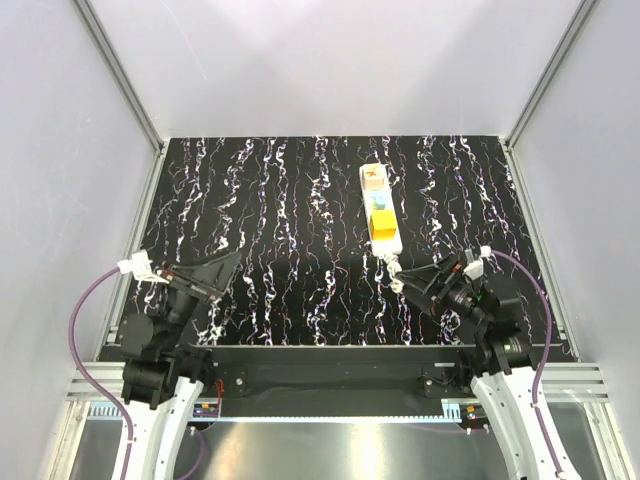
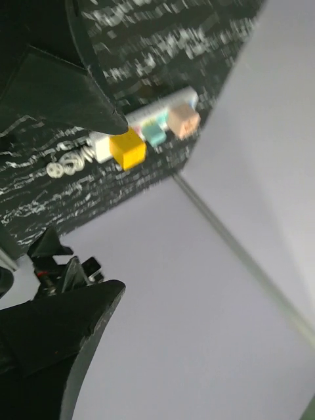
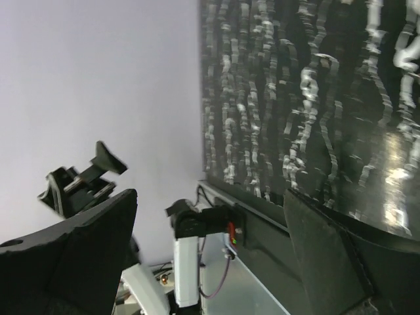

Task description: Pull the plug off the socket

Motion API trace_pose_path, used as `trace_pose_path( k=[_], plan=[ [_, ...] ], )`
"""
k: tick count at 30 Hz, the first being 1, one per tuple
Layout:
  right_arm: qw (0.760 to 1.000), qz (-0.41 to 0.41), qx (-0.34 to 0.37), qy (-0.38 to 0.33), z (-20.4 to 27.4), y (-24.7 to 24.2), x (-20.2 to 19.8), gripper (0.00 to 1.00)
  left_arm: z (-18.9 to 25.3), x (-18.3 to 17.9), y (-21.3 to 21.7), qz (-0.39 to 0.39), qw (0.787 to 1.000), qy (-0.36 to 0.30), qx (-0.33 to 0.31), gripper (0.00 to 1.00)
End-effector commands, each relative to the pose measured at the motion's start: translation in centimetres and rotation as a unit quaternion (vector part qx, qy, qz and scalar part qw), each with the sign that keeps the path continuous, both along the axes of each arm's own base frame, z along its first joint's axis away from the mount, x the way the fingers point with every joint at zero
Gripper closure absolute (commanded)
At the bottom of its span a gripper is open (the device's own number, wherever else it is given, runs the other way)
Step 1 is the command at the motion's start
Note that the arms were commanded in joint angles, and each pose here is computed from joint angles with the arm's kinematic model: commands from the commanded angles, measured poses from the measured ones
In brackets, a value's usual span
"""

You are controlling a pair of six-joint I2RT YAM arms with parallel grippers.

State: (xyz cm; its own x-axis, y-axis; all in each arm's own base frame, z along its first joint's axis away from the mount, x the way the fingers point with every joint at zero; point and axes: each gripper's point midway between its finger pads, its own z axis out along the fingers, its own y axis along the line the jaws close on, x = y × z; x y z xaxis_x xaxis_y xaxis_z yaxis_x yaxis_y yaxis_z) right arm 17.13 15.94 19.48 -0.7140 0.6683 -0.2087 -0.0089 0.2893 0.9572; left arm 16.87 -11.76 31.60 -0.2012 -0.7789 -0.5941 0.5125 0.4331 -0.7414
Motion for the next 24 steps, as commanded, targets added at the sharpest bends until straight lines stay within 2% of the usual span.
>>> trace_pose_path(
  k=[1, 2, 8, 11, 12, 14, 15, 17, 19, 20, 22, 23, 24],
  plan=[
    [0.998, -0.021, -0.060, 0.022, -2.2, -1.1, 0.5, 0.00, -5.6, 0.3, 3.0, 0.091, 0.987, 0.130, 0.009, 0.01],
    [0.997, -0.024, -0.067, 0.021, -2.4, -1.2, 0.6, 0.01, -6.8, 0.5, 3.1, 0.095, 0.982, 0.166, 0.009, 0.01],
    [0.991, -0.012, -0.134, 0.024, -3.6, -1.7, 1.7, 0.00, -9.1, 0.6, 4.4, 0.133, 0.955, 0.263, 0.020, 0.01],
    [0.980, -0.039, -0.189, 0.050, -4.6, -3.2, 3.3, 0.00, -8.8, 0.0, 4.3, 0.128, 0.952, 0.275, 0.040, 0.01],
    [0.977, -0.039, -0.207, 0.036, -3.8, -3.5, 3.9, 0.00, -8.3, -0.2, 4.2, 0.122, 0.955, 0.264, 0.058, 0.01],
    [0.965, -0.063, -0.247, 0.066, -4.9, -4.7, 5.6, 0.00, -8.1, -0.2, 4.2, 0.119, 0.956, 0.259, 0.070, 0.01],
    [0.960, -0.071, -0.265, 0.057, -4.3, -5.2, 6.5, 0.00, -8.2, -0.2, 4.1, 0.116, 0.956, 0.260, 0.076, 0.01],
    [0.941, -0.085, -0.317, 0.078, -5.6, -6.6, 8.2, 0.00, -8.6, -0.1, 3.6, 0.102, 0.954, 0.267, 0.087, 0.01],
    [0.933, -0.097, -0.341, 0.063, -5.1, -7.3, 10.3, 0.00, -9.2, 0.0, 2.6, 0.071, 0.951, 0.283, 0.106, 0.01],
    [0.927, -0.085, -0.357, 0.076, -6.4, -7.3, 11.1, 0.00, -9.4, 0.0, 2.2, 0.059, 0.949, 0.287, 0.114, 0.01],
    [0.926, -0.086, -0.360, 0.068, -6.5, -7.1, 13.1, 0.00, -10.3, -0.1, 1.1, 0.019, 0.942, 0.307, 0.135, 0.01],
    [0.925, -0.069, -0.362, 0.089, -8.3, -6.7, 13.6, 0.02, -10.5, -0.1, 0.7, 0.005, 0.940, 0.311, 0.142, 0.01],
    [0.928, -0.066, -0.358, 0.078, -8.3, -6.4, 14.8, 0.04, -10.7, -0.6, 0.0, -0.024, 0.938, 0.311, 0.153, 0.01]
  ],
)
